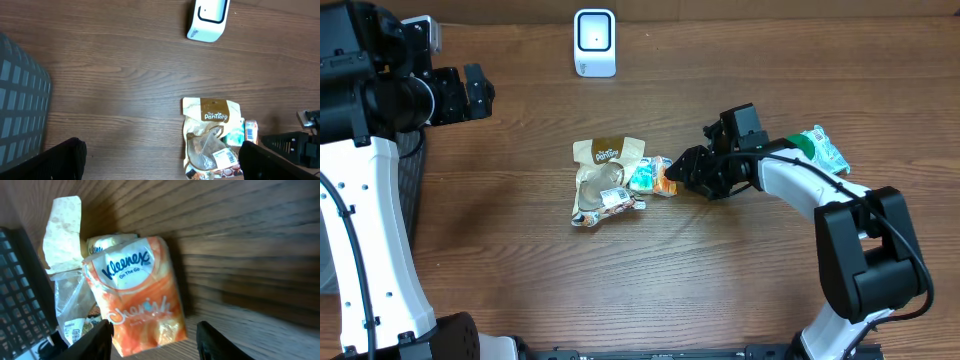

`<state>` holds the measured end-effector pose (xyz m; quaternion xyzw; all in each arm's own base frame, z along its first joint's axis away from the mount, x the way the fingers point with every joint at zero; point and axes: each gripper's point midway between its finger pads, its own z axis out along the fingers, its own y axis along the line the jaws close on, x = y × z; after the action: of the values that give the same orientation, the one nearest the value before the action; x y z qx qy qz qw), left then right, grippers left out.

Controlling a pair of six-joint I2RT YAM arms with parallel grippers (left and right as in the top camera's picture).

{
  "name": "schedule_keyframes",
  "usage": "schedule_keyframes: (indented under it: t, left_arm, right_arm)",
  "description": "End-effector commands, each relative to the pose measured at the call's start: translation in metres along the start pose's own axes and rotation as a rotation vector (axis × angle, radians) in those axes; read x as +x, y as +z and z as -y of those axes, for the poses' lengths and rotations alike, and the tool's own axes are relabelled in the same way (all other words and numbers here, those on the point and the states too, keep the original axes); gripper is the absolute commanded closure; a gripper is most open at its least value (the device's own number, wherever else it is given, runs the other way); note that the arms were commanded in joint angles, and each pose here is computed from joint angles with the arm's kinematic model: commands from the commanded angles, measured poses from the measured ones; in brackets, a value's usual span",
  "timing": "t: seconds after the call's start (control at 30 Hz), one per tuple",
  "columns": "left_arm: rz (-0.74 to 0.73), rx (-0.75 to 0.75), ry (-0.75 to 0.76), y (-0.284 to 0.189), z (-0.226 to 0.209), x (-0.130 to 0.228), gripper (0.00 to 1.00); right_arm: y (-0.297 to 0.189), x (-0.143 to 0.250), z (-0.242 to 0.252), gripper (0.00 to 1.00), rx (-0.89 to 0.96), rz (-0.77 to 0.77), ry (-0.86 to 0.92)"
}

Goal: Scan the item barcode

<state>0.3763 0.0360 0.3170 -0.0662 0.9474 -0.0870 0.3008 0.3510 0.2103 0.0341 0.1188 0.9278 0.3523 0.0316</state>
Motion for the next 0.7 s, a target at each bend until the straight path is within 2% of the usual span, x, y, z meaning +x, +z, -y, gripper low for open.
schedule_keyframes:
  t: [0.0, 0.1, 0.27, 0.37, 0.53, 0.67]
  left_arm:
    - [0.008, 0.007, -0.014, -0.002, 0.001, -0.002, 0.00]
    - [0.008, 0.007, -0.014, -0.002, 0.001, -0.002, 0.00]
    - [0.009, 0.007, -0.014, -0.002, 0.001, -0.002, 0.00]
    - [0.009, 0.007, -0.014, -0.002, 0.001, -0.002, 0.00]
    - [0.008, 0.007, -0.014, -0.002, 0.001, -0.002, 0.00]
    - [0.009, 0.007, -0.014, -0.002, 0.001, -0.002, 0.00]
  right_arm:
    - [0.012, 0.005, -0.001, 0.53, -0.005, -0.008, 0.049]
    - [0.027, 0.010, 0.001, 0.55, 0.000, -0.028, 0.080]
    - [0.045, 0.012, 0.003, 0.66, -0.007, -0.043, 0.087]
    - [0.045, 0.010, 0.002, 0.75, -0.013, -0.037, 0.080]
    - [0.040, 0.006, -0.007, 0.96, -0.025, -0.033, 0.038]
    - [0.019, -0.003, -0.019, 0.96, 0.033, 0.002, -0.043]
